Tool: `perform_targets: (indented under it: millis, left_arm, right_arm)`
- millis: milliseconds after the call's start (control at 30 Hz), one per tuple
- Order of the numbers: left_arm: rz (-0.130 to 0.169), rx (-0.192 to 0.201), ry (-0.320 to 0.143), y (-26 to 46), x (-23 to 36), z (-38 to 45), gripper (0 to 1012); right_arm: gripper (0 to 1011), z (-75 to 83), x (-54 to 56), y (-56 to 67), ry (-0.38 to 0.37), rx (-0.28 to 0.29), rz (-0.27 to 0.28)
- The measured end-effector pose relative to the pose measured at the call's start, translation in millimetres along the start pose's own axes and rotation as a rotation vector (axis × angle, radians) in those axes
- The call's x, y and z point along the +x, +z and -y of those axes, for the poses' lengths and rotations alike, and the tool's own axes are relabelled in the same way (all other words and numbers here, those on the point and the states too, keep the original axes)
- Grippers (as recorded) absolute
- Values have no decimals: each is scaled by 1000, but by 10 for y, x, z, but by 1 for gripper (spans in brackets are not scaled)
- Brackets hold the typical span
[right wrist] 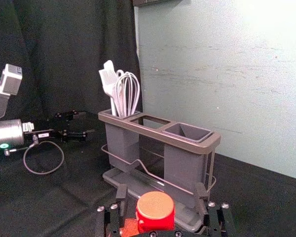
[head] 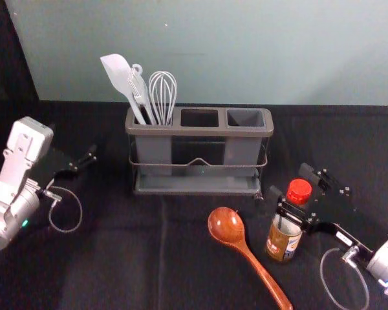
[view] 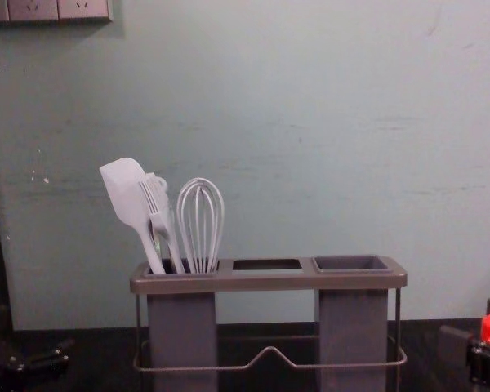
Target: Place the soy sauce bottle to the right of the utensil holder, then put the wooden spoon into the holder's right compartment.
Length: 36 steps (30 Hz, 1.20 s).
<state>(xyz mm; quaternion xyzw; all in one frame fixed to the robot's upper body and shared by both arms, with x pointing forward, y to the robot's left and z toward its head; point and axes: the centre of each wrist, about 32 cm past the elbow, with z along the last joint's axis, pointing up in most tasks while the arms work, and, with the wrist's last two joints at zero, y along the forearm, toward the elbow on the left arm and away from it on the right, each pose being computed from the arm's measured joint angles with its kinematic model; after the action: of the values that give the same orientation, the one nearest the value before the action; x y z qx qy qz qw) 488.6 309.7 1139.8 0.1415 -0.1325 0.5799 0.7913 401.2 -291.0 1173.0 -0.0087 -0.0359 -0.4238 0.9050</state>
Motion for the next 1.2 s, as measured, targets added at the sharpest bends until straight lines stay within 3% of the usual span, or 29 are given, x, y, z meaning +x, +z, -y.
perform_targets:
  millis: [167, 267, 367, 500, 767, 1033, 1200]
  left_arm:
    - [0, 0, 0, 0, 0, 0, 1005]
    - [0, 0, 0, 0, 0, 0, 1005]
    - [0, 0, 0, 0, 0, 0, 1005]
    - [0, 0, 0, 0, 0, 0, 1005]
    - [0, 0, 0, 0, 0, 0, 1005]
    - [0, 0, 0, 0, 0, 0, 1005]
    - [0, 0, 0, 0, 0, 0, 1005]
  right_arm:
    - [748, 7, -6, 10, 0, 3, -4]
    - [609, 15, -8, 13, 1, 4, -8]
    - [551, 15, -13, 10, 4, 3, -10]
    - [400, 17, -20, 1, 7, 0, -14]
    - [392, 29, -16, 47, 1, 11, -5]
    - [390, 76, 68, 141, -32, 33, 29]
    - [390, 88, 129, 137, -58, 33, 39]
